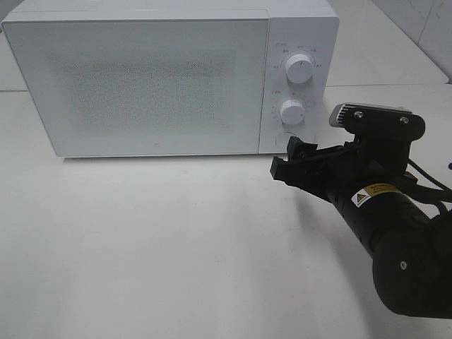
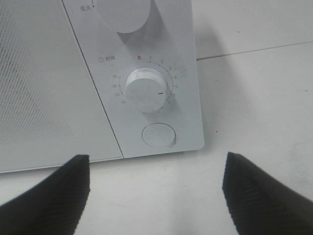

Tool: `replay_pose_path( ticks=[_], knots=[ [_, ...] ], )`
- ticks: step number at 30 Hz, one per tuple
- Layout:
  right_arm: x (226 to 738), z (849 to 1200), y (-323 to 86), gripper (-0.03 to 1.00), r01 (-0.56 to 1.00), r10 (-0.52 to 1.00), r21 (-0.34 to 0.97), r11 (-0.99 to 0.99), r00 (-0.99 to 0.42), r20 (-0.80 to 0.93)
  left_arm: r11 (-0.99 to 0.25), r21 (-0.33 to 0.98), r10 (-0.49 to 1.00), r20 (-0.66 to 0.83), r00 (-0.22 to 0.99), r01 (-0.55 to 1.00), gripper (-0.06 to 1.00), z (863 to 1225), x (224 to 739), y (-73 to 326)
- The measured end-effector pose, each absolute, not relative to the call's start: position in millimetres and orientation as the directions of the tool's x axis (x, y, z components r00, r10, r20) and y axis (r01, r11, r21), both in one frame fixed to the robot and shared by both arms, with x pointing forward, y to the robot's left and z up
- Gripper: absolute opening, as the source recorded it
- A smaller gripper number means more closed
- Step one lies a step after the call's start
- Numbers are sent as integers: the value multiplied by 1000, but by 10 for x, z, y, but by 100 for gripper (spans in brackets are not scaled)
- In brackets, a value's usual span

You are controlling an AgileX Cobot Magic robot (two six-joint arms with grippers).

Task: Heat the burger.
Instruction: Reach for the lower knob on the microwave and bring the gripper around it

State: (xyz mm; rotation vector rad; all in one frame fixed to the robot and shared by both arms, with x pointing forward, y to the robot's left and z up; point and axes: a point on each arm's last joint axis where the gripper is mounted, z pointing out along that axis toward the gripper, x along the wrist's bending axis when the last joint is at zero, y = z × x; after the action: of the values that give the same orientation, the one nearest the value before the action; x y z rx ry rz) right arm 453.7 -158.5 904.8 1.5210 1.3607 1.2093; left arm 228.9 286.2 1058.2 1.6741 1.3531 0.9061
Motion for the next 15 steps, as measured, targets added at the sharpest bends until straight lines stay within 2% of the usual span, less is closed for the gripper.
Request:
replay_pose_path(
  ticks=[7, 15],
  knots=[
    [4537, 9048, -1585, 70, 277, 989, 951, -140, -16, 150, -124, 898, 983, 53, 177, 423, 96, 10582, 2289, 2862],
    [4640, 9038, -1476, 73, 263, 993, 960, -97, -32, 109, -124, 898, 983, 53, 177, 423, 96, 10582, 2289, 2862]
  ],
)
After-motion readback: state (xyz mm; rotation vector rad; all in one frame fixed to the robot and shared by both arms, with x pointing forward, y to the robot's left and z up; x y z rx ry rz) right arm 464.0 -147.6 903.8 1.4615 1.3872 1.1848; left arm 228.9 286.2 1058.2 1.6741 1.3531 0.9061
